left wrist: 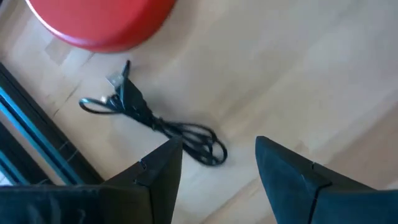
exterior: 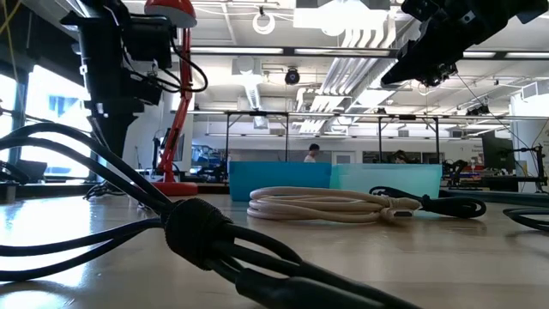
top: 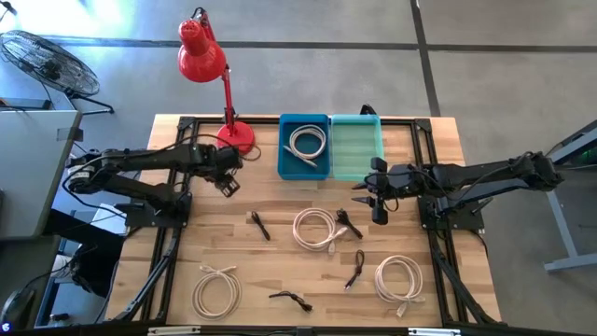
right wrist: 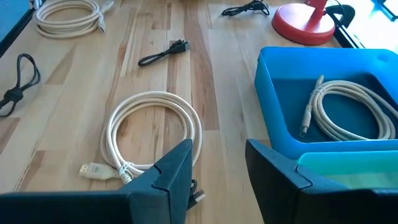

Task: Pick & Place USB Port
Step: Put the black charger cable into the green bin

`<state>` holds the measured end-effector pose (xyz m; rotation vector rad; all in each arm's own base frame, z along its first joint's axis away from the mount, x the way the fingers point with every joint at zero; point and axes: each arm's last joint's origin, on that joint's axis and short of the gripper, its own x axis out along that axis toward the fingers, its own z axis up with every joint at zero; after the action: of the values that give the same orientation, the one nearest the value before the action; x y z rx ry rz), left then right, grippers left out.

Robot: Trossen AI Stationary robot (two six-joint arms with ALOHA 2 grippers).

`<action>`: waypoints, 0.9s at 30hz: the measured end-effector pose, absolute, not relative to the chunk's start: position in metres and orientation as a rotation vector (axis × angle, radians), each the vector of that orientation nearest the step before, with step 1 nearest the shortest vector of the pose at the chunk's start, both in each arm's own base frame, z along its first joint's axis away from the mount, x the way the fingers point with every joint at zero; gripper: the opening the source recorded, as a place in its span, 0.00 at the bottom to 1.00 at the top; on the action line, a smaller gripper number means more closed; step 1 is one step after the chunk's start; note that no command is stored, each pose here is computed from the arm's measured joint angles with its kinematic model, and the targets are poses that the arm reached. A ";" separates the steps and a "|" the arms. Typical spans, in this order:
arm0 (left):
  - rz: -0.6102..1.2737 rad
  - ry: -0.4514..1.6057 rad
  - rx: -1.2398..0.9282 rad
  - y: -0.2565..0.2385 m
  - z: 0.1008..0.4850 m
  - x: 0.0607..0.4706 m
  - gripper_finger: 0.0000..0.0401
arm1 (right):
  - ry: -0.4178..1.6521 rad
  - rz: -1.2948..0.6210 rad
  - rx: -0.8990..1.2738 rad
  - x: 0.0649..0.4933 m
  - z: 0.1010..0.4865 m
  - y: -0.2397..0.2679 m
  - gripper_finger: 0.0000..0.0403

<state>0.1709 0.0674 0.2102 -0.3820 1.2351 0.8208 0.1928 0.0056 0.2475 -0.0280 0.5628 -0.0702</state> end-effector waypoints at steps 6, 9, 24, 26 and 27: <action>0.882 1.203 -0.472 0.085 0.210 0.165 0.49 | 0.570 -0.061 -0.025 0.192 0.247 0.006 0.35; 0.965 1.205 -0.532 0.091 0.210 0.159 0.49 | 0.575 -0.057 -0.025 0.192 0.247 0.006 0.35; 1.154 1.203 -0.735 0.094 0.208 0.147 0.49 | 0.608 0.006 -0.007 0.191 0.244 0.008 0.35; 1.151 1.184 -0.741 0.094 0.208 0.148 0.49 | 0.611 0.012 -0.005 0.190 0.244 0.008 0.35; 1.151 1.180 -0.742 0.095 0.208 0.148 0.49 | 0.613 0.014 -0.003 0.190 0.244 0.008 0.35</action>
<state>0.1484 0.0946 0.2080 -0.7419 1.1801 1.1509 0.1903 0.0081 0.2436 -0.0028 0.6126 0.0145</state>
